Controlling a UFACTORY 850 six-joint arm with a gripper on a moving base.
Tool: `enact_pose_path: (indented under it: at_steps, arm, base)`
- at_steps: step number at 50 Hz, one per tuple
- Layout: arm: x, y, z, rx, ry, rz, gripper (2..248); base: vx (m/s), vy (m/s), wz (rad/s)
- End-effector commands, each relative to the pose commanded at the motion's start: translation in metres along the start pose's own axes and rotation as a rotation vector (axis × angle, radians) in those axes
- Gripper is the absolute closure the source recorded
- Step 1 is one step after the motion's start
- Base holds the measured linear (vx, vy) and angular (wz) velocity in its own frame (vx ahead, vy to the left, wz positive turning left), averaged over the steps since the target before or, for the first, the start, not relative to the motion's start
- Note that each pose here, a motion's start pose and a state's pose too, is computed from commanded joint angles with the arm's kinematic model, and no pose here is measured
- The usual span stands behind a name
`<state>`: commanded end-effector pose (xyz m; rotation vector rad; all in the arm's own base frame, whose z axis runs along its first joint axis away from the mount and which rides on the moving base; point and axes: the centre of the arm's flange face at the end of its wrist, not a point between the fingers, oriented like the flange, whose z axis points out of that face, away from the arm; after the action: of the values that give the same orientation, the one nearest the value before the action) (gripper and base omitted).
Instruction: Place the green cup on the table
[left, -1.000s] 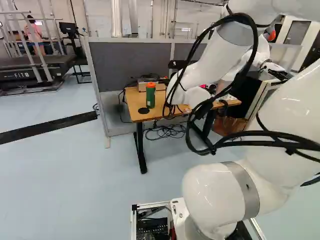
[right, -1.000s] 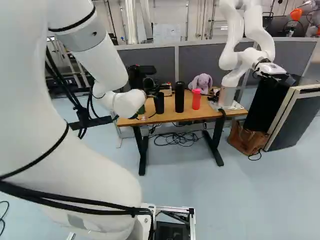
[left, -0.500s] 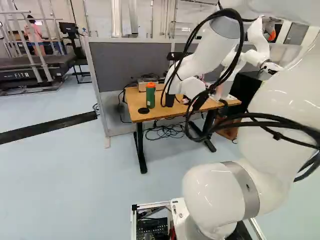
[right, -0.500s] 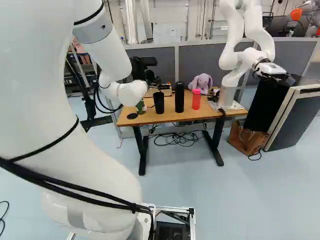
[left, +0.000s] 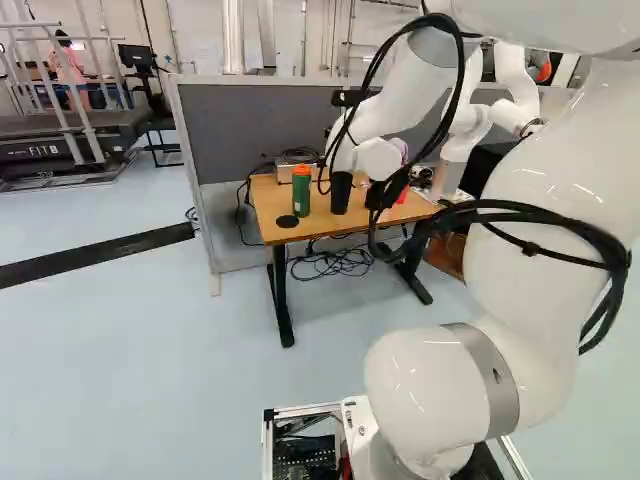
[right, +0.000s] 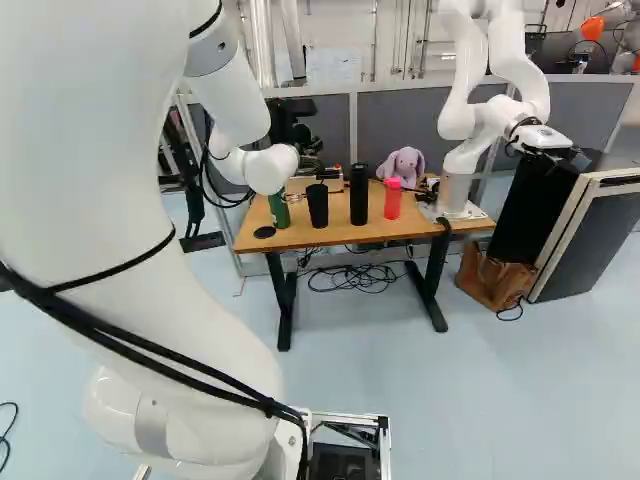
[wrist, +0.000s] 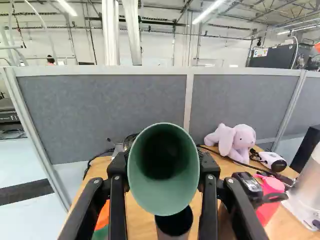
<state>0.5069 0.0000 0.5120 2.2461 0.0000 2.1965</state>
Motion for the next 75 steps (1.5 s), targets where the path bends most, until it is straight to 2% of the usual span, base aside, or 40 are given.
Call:
enact_pose_path:
  at_steps: [11,32,75]
  arm:
    - [0.010,0.000,0.023,0.000,0.013,0.000,122]
    - [0.020,0.000,0.065,0.000,-0.067,0.000,122]
    - [0.029,0.001,0.140,-0.001,-0.344,0.000,122]
  base:
    - [0.000,0.000,0.000]
    - [0.000,0.000,0.000]
    - [0.000,0.000,0.000]
